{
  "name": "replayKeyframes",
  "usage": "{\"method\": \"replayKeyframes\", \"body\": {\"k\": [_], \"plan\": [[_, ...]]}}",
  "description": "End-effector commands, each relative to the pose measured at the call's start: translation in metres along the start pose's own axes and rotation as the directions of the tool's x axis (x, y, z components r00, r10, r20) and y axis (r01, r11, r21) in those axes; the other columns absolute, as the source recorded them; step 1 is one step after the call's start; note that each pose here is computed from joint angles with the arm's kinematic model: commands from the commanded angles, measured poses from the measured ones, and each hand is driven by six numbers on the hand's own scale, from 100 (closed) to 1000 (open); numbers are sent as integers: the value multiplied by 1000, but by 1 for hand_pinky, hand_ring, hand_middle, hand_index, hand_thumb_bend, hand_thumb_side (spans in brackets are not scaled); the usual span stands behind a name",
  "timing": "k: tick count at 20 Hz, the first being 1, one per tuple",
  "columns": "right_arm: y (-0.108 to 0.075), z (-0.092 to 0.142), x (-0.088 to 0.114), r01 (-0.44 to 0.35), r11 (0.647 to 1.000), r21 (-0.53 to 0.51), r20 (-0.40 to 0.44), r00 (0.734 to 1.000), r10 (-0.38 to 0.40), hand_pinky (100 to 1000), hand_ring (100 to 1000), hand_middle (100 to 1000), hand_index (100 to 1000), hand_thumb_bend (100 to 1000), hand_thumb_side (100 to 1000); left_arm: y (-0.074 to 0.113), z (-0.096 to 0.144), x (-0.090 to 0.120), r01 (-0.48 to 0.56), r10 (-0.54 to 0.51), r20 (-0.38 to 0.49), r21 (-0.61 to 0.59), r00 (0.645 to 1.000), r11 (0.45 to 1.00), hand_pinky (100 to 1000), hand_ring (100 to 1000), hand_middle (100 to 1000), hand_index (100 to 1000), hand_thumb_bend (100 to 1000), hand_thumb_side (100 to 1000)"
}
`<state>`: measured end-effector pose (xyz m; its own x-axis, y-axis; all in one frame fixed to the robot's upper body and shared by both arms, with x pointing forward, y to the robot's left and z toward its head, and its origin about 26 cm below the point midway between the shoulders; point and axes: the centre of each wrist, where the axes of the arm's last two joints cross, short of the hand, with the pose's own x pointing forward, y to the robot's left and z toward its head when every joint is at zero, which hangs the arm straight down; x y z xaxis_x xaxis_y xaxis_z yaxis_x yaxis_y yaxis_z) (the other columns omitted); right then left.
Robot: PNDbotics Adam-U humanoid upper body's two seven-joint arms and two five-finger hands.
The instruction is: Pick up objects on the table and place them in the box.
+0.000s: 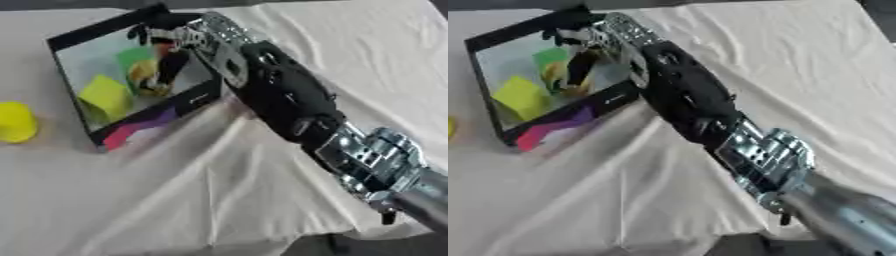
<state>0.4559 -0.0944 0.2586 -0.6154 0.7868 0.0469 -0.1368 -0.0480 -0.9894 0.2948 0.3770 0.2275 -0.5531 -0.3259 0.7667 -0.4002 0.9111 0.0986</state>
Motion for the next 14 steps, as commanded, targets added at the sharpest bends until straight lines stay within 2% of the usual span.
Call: {"method": "replayKeyframes", "body": {"k": [1, 3, 4, 5, 6, 8, 10, 11, 14], "plan": [[-28, 12, 6, -27, 997, -71, 24, 999, 28, 895, 857, 842, 992, 450, 363, 7, -7, 10, 34, -34, 37, -5, 999, 999, 772, 799, 731, 753, 100, 597], [-36, 20, 8, -25, 996, -90, 42, 999, 28, 890, 856, 836, 990, 450, 335, 8, -7, 9, 39, -39, 35, -1, 999, 999, 772, 799, 732, 753, 100, 598], [-41, 24, 10, -20, 995, -99, 51, 998, 26, 879, 854, 829, 986, 406, 281, 9, -6, 9, 42, -42, 34, 2, 999, 999, 772, 799, 731, 752, 100, 600], [-46, 29, 11, -15, 994, -112, 61, 998, 22, 877, 854, 828, 985, 391, 266, 10, -6, 8, 44, -44, 32, 8, 999, 999, 772, 799, 731, 753, 100, 600], [-51, 34, 12, -8, 992, -126, 70, 997, 17, 869, 854, 825, 981, 334, 221, 11, -6, 8, 46, -47, 30, 12, 998, 999, 771, 799, 731, 752, 100, 600], [-61, 46, 14, 10, 987, -161, 81, 997, 4, 866, 857, 822, 973, 274, 209, 14, -5, 7, 54, -55, 26, 18, 998, 998, 771, 799, 732, 752, 100, 601], [-69, 58, 16, 20, 982, -188, 94, 996, -2, 870, 872, 827, 962, 253, 174, 16, -4, 6, 67, -67, 21, 21, 998, 998, 771, 799, 732, 752, 100, 601], [-71, 65, 17, 21, 981, -195, 103, 995, -1, 871, 874, 831, 959, 198, 181, 17, -3, 5, 74, -74, 18, 22, 997, 997, 771, 800, 731, 752, 100, 602], [-78, 85, 17, 12, 979, -204, 122, 993, 13, 882, 892, 839, 946, 198, 196, 20, -1, 3, 93, -93, 9, 25, 996, 995, 771, 800, 731, 752, 100, 604]]}}
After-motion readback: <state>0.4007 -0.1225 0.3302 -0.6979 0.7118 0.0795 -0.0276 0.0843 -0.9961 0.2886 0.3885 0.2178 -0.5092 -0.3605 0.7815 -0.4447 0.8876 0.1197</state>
